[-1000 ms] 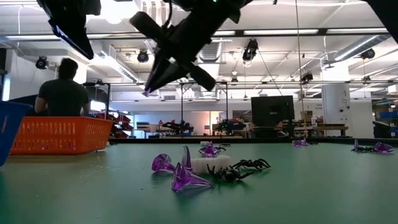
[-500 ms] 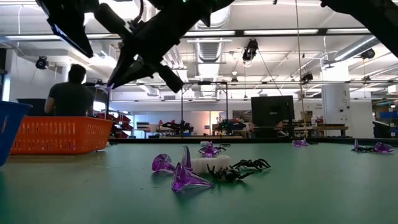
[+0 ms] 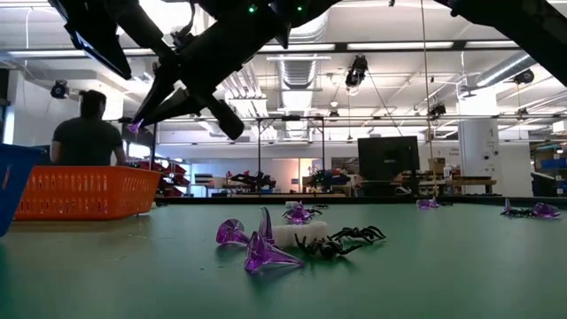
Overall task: Sort Halloween decoration
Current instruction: Put the violet witch hat toy into the orange bin
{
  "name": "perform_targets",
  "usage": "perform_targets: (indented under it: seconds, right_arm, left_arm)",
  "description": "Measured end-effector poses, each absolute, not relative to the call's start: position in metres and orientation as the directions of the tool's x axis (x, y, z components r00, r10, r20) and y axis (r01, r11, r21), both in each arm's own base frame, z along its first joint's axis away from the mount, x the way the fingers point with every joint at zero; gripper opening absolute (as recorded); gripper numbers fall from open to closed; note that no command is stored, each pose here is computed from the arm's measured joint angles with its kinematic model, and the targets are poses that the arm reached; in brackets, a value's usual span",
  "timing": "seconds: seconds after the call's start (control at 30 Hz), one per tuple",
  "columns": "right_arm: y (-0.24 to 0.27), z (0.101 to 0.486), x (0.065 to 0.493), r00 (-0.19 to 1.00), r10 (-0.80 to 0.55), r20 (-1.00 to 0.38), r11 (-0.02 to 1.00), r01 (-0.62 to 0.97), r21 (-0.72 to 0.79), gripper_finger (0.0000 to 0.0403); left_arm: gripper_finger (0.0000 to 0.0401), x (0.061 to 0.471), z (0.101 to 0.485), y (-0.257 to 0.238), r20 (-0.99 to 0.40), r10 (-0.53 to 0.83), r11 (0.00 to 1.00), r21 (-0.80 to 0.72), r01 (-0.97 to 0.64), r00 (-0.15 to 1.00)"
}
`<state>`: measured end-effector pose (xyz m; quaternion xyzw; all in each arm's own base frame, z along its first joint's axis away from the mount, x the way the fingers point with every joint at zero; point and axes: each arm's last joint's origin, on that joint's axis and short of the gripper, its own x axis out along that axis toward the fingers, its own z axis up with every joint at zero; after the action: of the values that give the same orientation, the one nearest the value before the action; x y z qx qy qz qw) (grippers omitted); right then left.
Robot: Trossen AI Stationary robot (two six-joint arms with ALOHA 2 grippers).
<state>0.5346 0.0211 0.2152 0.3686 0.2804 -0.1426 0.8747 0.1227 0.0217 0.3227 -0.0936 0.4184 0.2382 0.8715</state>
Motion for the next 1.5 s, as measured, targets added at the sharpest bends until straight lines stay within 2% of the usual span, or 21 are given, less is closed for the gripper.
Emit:
perform_targets:
  seconds: [0.7, 1.5]
  right_arm:
    - [0.029, 0.195, 0.542, 0.804, 0.026, -0.594, 0.666, 0.43, 0.61, 0.0009]
    - [0.028, 0.182, 0.538, 0.782, 0.017, -0.623, 0.655, 0.462, 0.598, 0.0009]
  left_arm:
    - [0.0098, 0.122, 0.323, 0.022, -0.772, 0.336, 0.869, 0.034, -0.493, 0.539]
    - [0.0098, 0.124, 0.324, 0.022, -0.764, 0.337, 0.869, 0.028, -0.494, 0.55]
